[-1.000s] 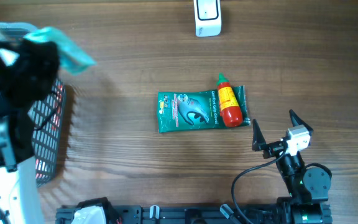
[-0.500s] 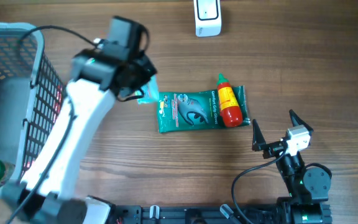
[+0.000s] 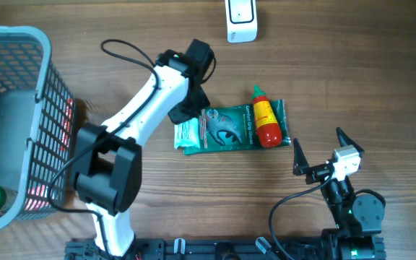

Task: Scan the item barcode
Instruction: 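Grasp the tissue pack and place it left of the glove pack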

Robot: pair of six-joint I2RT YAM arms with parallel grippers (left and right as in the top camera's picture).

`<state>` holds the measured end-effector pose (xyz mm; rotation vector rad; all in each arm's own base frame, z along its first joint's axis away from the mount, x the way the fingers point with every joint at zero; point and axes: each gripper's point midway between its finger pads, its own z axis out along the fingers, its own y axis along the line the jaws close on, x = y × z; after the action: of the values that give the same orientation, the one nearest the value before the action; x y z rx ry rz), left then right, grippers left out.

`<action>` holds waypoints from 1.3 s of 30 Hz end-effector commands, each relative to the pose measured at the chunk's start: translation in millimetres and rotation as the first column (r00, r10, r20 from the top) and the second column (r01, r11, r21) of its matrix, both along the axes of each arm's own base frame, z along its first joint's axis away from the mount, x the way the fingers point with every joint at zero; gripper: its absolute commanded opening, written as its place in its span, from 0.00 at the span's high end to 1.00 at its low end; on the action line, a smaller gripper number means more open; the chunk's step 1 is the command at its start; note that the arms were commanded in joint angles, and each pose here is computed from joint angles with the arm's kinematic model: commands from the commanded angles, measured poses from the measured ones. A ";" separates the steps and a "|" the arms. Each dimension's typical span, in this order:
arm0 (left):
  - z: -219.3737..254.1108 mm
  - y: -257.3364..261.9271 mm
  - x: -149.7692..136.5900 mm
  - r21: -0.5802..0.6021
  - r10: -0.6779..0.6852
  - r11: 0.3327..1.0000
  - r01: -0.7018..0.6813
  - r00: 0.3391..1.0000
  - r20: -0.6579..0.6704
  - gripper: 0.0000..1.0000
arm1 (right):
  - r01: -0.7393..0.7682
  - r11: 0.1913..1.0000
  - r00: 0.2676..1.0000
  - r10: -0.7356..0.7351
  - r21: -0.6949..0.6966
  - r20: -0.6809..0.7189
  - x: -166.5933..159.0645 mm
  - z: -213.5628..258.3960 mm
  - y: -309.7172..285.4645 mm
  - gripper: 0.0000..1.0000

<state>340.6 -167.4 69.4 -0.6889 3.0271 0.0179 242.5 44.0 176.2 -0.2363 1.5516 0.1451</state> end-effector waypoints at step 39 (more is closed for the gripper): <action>156.8 412.4 -190.1 -0.057 0.827 -0.502 -0.863 -0.498 0.261 0.00 | -0.020 1.000 1.000 0.021 -0.013 0.012 -1.3 1.8 3.7 0.00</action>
<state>178.4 243.7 261.2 -2.4303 1.3768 0.3712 242.5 44.0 176.2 -0.2363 1.5516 0.1451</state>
